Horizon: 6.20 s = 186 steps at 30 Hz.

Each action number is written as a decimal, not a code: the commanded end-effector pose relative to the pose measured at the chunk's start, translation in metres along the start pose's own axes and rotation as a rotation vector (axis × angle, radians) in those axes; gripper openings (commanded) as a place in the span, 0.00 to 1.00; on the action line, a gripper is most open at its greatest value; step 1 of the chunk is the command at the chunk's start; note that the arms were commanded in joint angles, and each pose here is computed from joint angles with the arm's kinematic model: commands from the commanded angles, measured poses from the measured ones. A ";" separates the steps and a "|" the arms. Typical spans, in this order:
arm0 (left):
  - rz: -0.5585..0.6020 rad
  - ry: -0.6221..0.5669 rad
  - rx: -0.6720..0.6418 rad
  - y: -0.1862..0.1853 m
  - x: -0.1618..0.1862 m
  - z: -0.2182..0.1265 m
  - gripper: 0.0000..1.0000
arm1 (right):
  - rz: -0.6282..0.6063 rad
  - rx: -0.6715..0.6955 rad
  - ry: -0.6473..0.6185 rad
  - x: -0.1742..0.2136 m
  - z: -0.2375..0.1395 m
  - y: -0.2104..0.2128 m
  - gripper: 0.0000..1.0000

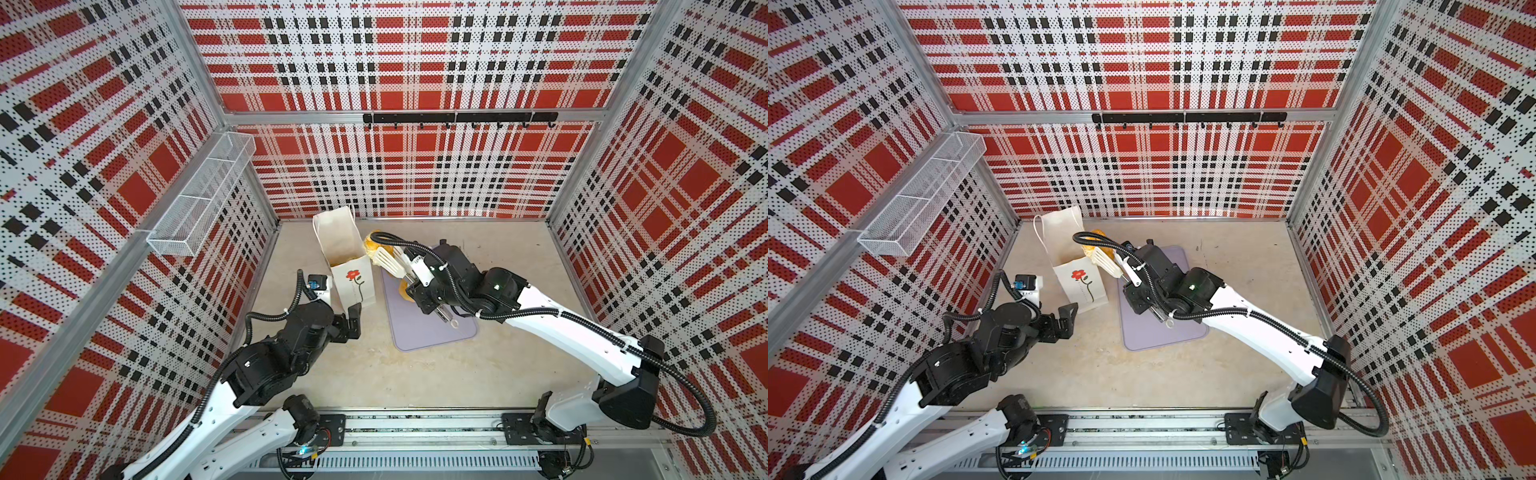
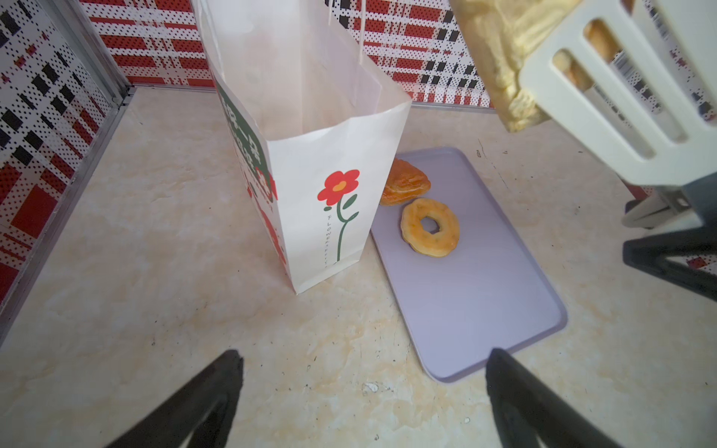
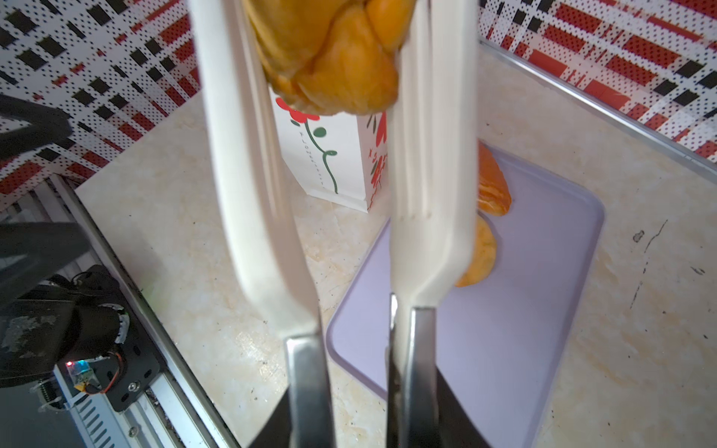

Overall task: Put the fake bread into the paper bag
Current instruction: 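Carry the muffin in the right tongs over the paper bag, then open the right tongs to drop the muffin into the bag, then move the right tongs back over the tray toward the donut, then lower the open right tongs around the donut on the tray, then close the right tongs on the donut and lift it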

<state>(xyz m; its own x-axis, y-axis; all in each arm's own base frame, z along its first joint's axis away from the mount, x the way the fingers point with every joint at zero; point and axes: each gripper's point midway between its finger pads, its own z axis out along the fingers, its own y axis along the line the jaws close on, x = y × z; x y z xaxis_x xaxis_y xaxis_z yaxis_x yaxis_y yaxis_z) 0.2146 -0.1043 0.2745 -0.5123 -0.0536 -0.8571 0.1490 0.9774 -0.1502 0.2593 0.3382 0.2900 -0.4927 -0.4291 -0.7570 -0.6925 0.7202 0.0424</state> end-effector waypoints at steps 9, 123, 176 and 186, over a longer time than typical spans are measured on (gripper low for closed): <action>-0.041 0.005 -0.017 0.013 0.008 -0.003 0.99 | -0.065 -0.048 -0.120 -0.060 0.015 0.024 0.37; -0.006 0.229 0.033 -0.038 0.111 0.054 0.99 | 0.084 0.284 0.427 0.139 0.070 -0.122 0.59; 0.015 0.263 0.016 -0.037 0.127 0.062 0.99 | -0.033 0.291 0.768 0.156 0.138 -0.169 0.50; 0.010 0.255 0.015 -0.034 0.127 0.060 0.99 | -0.079 0.292 0.829 0.161 0.137 -0.169 0.40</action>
<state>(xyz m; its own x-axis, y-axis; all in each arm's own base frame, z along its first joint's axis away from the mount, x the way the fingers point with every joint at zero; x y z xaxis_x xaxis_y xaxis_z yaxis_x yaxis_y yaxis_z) 0.1938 -0.1587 0.1393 -0.7211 0.0357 -0.6919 0.1820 0.9734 -0.1394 0.3678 0.2231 0.0686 -0.7665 -0.6402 -0.0503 -0.6161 0.7553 -0.2236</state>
